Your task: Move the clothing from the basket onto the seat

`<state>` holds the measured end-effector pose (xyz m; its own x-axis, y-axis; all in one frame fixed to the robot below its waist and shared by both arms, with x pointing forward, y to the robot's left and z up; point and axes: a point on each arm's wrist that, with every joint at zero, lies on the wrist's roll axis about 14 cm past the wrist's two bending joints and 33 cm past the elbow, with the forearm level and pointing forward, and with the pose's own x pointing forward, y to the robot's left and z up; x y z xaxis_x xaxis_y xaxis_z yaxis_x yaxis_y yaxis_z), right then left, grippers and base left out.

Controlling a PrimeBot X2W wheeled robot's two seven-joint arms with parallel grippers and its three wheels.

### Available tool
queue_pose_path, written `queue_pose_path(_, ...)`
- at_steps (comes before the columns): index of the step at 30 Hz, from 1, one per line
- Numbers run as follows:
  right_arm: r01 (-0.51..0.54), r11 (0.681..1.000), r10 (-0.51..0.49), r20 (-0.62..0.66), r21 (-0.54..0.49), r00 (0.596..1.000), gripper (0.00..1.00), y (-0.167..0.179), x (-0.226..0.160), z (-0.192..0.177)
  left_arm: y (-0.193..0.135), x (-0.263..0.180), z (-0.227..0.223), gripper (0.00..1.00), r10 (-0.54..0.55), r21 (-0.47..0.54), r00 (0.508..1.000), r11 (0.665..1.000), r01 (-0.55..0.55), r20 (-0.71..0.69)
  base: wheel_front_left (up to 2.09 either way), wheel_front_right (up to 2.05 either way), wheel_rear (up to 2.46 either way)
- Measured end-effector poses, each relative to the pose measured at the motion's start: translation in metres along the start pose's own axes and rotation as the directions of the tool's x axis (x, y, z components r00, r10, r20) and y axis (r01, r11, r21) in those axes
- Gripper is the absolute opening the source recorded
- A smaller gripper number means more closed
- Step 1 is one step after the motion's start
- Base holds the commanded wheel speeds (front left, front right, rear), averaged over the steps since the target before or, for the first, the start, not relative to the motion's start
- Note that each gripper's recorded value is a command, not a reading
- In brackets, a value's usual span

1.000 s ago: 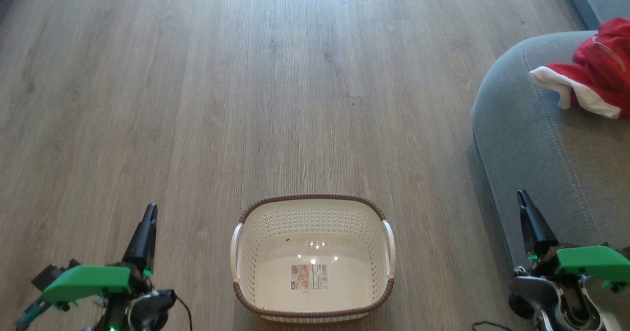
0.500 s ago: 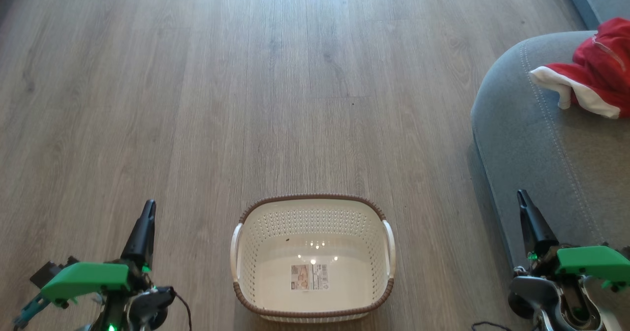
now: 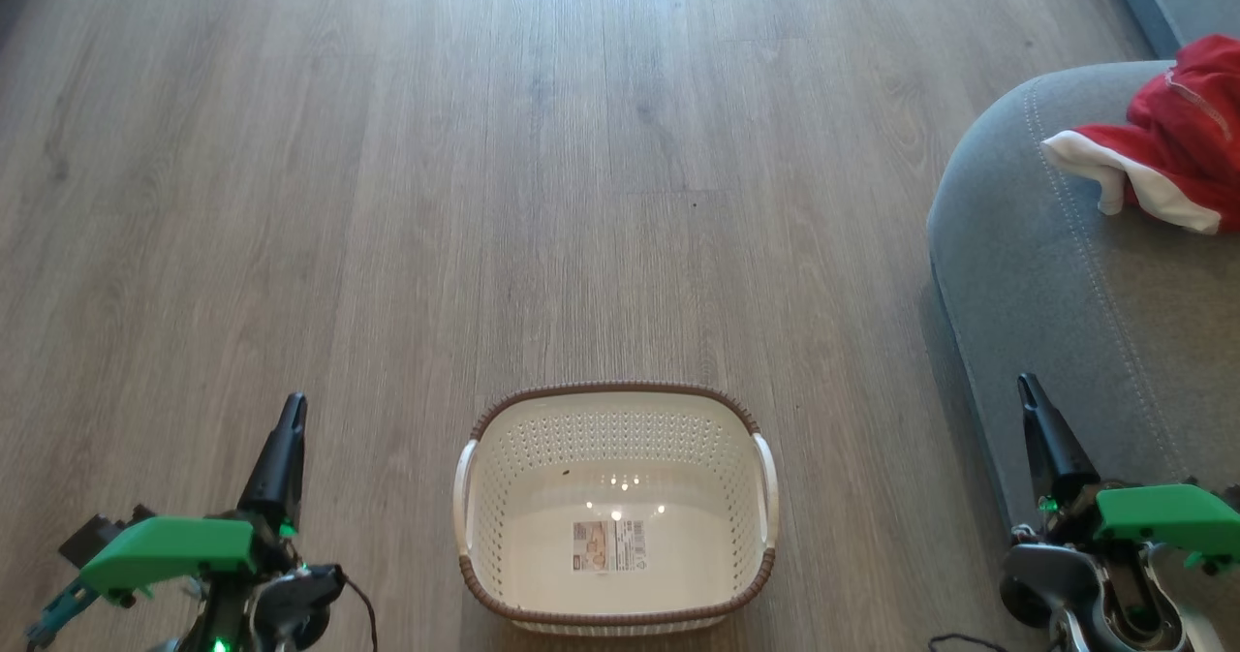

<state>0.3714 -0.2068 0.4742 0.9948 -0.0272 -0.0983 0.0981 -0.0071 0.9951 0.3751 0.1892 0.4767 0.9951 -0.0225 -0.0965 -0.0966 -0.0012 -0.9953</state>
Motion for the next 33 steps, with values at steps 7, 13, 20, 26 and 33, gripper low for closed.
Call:
queue_pose_path(7,0.0,1.0,0.0,0.0,0.0,1.0,0.0,0.0,0.0,0.0,0.0,0.0,-0.0001,0.0,0.0,0.0,1.0,1.0,0.0,0.0,0.0,0.0,0.0)
queue_pose_path(13,0.0,1.0,0.0,0.0,0.0,1.0,0.0,0.0,0.0,0.0,0.0,0.0,0.0,0.0,0.0,0.0,1.0,1.0,0.0,0.0,0.0,0.0,0.0)
queue_pose_path(20,0.0,1.0,0.0,0.0,0.0,1.0,0.0,0.0,0.0,0.0,0.0,0.0,0.0,0.0,0.0,0.0,1.0,1.0,0.0,0.0,0.0,0.0,0.0)
queue_pose_path(26,0.0,1.0,0.0,0.0,0.0,1.0,0.0,0.0,0.0,0.0,0.0,0.0,0.0,0.0,0.0,0.0,1.0,1.0,0.0,0.0,0.0,0.0,0.0)
queue_pose_path(33,0.0,1.0,0.0,0.0,0.0,1.0,0.0,0.0,0.0,0.0,0.0,0.0,0.0,0.0,0.0,0.0,1.0,1.0,0.0,0.0,0.0,0.0,0.0)
